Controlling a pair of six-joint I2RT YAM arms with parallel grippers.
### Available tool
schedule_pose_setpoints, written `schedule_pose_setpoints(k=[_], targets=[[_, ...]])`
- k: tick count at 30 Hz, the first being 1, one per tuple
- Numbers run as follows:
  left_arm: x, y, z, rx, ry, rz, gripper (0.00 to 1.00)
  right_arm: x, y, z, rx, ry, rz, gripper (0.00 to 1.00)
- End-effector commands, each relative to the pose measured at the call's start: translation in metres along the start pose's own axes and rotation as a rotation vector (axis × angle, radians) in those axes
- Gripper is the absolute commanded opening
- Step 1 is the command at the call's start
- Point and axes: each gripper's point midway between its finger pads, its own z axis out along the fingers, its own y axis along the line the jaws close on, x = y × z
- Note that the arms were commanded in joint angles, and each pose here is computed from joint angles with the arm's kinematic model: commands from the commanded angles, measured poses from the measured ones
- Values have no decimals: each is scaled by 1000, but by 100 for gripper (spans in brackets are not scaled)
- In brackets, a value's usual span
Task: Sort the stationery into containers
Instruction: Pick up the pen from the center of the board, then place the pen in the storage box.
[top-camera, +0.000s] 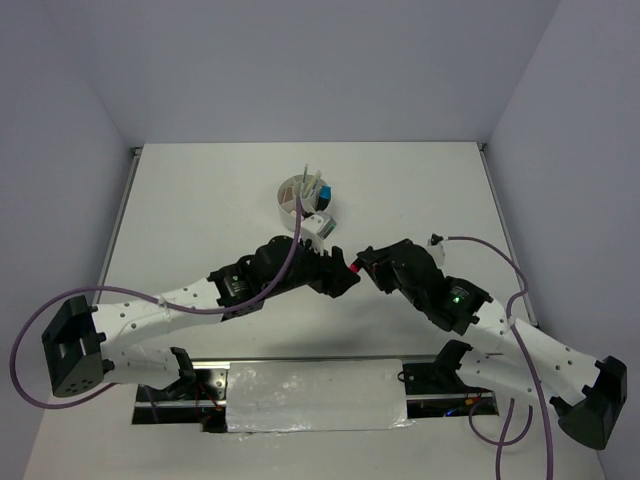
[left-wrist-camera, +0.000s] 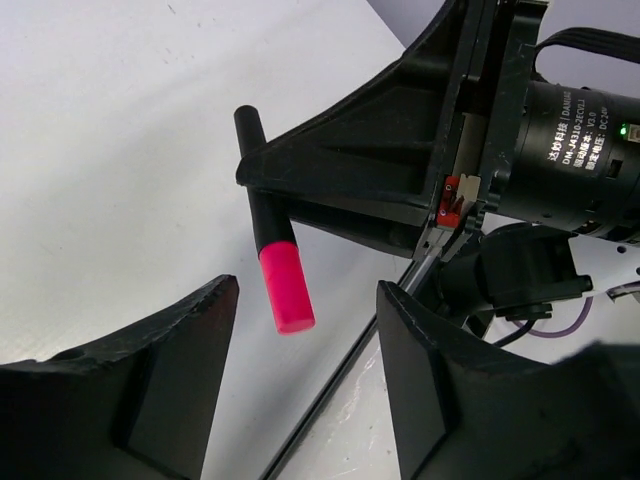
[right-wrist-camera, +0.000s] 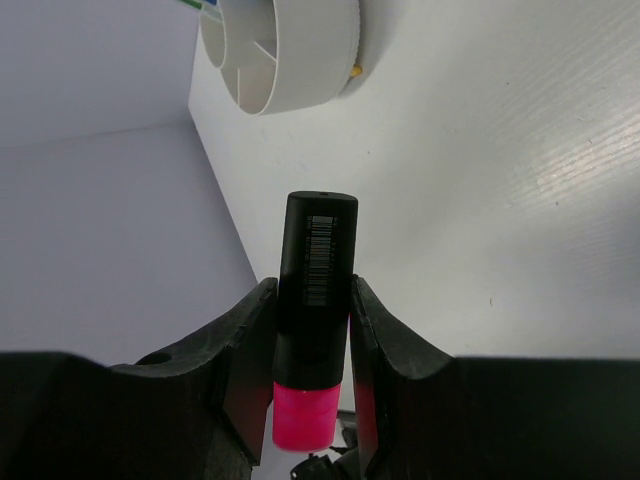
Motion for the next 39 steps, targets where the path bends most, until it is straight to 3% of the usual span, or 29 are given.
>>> schedule_pose_setpoints(k=[1, 6, 18, 32, 35, 38, 39], targets=[[-15, -15, 2, 75, -40, -4, 69, -1, 34, -9, -96, -10, 0, 0], [-7, -14, 2, 111, -9, -8, 59, -1, 37, -11, -106, -15, -19, 0], [6, 3, 7, 40, 80, 55, 69, -3, 38, -16, -122, -25, -18, 0], [-8, 3, 0, 27, 20, 60, 64, 11, 31, -19, -58, -41, -28, 0], [-13, 0, -6, 42, 1, 62, 58, 13, 28, -17, -41, -50, -33, 0], [-16, 1, -9, 33, -7, 63, 45, 14, 28, -18, -33, -55, -28, 0], [-16, 1, -10, 31, -7, 66, 36, 14, 28, -18, -33, -58, -26, 0]])
